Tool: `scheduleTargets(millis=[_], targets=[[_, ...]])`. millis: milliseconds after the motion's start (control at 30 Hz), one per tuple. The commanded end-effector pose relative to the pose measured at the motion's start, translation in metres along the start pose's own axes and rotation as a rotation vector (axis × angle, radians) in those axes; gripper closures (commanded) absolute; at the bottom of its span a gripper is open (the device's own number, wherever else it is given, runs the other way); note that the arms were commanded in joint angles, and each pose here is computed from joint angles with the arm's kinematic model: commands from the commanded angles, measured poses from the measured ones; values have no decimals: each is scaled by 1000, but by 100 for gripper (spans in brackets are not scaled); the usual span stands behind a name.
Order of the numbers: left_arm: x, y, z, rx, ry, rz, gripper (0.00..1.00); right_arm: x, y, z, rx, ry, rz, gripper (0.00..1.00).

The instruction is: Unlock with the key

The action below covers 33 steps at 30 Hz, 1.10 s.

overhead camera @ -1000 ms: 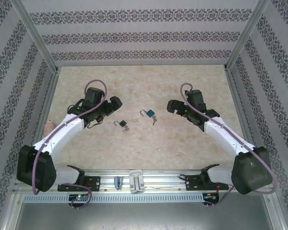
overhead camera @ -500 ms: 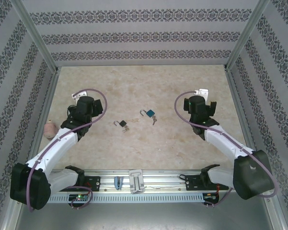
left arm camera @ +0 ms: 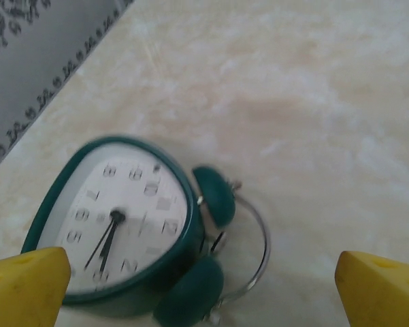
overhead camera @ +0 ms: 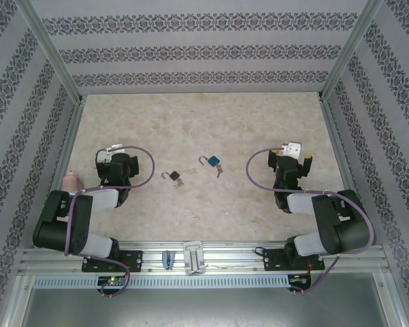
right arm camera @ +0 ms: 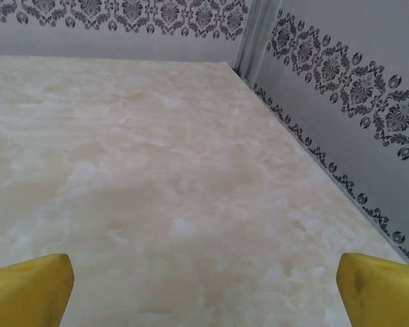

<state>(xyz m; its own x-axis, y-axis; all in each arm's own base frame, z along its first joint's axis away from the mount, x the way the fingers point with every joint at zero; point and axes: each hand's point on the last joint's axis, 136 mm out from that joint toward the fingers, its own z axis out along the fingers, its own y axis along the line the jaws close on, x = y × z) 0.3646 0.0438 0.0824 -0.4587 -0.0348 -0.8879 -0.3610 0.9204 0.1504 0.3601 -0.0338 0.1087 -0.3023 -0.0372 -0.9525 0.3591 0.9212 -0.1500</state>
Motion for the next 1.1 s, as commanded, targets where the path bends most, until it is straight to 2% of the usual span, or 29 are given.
scheduleTargets(millis=[0, 67, 167, 233, 267, 333, 400, 467, 533, 600, 1067], targets=[[-36, 2, 0, 52, -228, -75, 1, -22, 11, -3, -96, -110, 66, 2], [-29, 4, 0, 83, -175, -100, 1, -18, 23, -3, -181, -100, 45, 2], [-29, -2, 2, 153, -197, -106, 1, -12, 32, 6, -247, -116, 62, 2], [-15, -16, 6, 220, -179, -65, 1, -7, 35, 11, -263, -50, 47, 2], [-25, -14, 5, 213, -272, -78, 1, -6, 33, 16, -254, -13, 52, 2], [-14, -11, 9, 189, -134, -84, 1, -8, 22, 22, -198, -38, 96, 2], [-24, -22, 15, 198, -193, -36, 1, -4, 23, 21, -191, -8, 78, 2], [-17, -23, 15, 197, -129, -23, 1, -8, 23, 21, -194, -36, 84, 2], [-24, -23, 14, 195, -183, -24, 1, -8, 27, 19, -209, -33, 69, 2], [-19, -24, 15, 194, -145, -23, 1, -8, 27, 19, -208, -39, 69, 2], [-21, -25, 15, 196, -159, -19, 1, -6, 27, 21, -232, -21, 84, 2]])
